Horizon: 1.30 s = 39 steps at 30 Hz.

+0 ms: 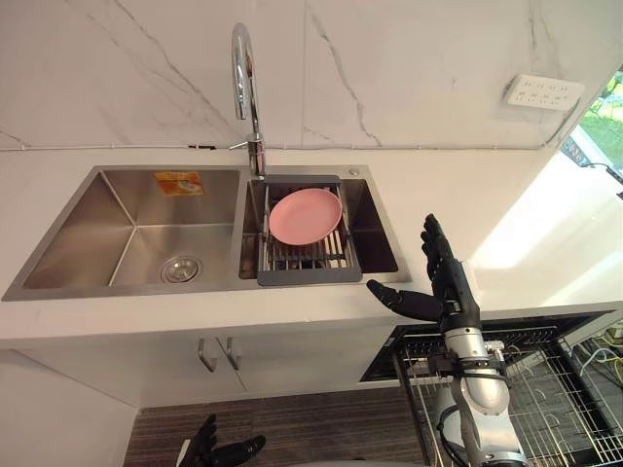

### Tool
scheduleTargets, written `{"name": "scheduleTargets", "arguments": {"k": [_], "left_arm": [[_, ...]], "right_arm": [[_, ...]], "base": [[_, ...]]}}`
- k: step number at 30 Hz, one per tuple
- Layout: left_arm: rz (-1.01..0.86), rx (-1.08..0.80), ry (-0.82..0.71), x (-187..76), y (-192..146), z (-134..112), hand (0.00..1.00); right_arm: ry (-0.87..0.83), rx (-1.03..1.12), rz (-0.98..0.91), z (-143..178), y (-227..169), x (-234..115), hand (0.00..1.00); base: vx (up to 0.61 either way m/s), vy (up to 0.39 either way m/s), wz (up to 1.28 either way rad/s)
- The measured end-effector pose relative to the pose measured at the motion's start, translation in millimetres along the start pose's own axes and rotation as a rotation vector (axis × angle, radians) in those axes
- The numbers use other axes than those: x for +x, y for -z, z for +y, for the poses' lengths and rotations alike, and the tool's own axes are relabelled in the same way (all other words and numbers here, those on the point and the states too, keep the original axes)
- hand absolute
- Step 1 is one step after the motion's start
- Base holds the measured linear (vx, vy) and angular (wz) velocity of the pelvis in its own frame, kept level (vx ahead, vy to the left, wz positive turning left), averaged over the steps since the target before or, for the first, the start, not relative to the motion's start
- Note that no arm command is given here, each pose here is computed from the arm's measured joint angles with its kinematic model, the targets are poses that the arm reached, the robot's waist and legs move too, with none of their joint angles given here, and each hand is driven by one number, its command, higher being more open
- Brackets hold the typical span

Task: Walk over to the sink, pick up the cup, carry it to the dishwasher, place the cup inside the dishwasher, then close the dishwasher door

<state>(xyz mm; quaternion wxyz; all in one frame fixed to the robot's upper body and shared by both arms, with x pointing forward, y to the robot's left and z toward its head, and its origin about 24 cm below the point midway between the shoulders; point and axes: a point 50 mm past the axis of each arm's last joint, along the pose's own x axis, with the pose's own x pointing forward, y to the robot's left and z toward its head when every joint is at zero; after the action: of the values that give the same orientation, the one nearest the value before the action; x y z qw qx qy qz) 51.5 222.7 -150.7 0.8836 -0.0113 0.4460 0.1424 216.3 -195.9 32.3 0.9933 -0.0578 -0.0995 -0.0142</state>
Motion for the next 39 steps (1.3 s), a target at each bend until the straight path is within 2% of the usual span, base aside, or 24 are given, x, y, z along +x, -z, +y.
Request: {"name": "scheduleTargets", "arguments": {"k": [13,22,39], "left_arm": [[0.004,0.016,0.014,-0.7,1.4,-1.1,1.0],[0.014,0.032,0.023,-3.2,5.7,-1.8,1.0],[0.03,0.072,0.034,-7.1,10.9,-0.9,1.0]], "right_arm": [[0.02,-0.015,0.025,-4.0,0.8,0.2,1.0],[0.075,-0.076,-0.046,-13.4,-17.5,6.3,1.0],[-0.005,-0.43,-0.109,-10.7,-32.3,43.0,1.0]], "base": [[0.0,0.0,-0.01],[-0.01,0.011,0.13],[-0.04,-0.01,0.07]]}}
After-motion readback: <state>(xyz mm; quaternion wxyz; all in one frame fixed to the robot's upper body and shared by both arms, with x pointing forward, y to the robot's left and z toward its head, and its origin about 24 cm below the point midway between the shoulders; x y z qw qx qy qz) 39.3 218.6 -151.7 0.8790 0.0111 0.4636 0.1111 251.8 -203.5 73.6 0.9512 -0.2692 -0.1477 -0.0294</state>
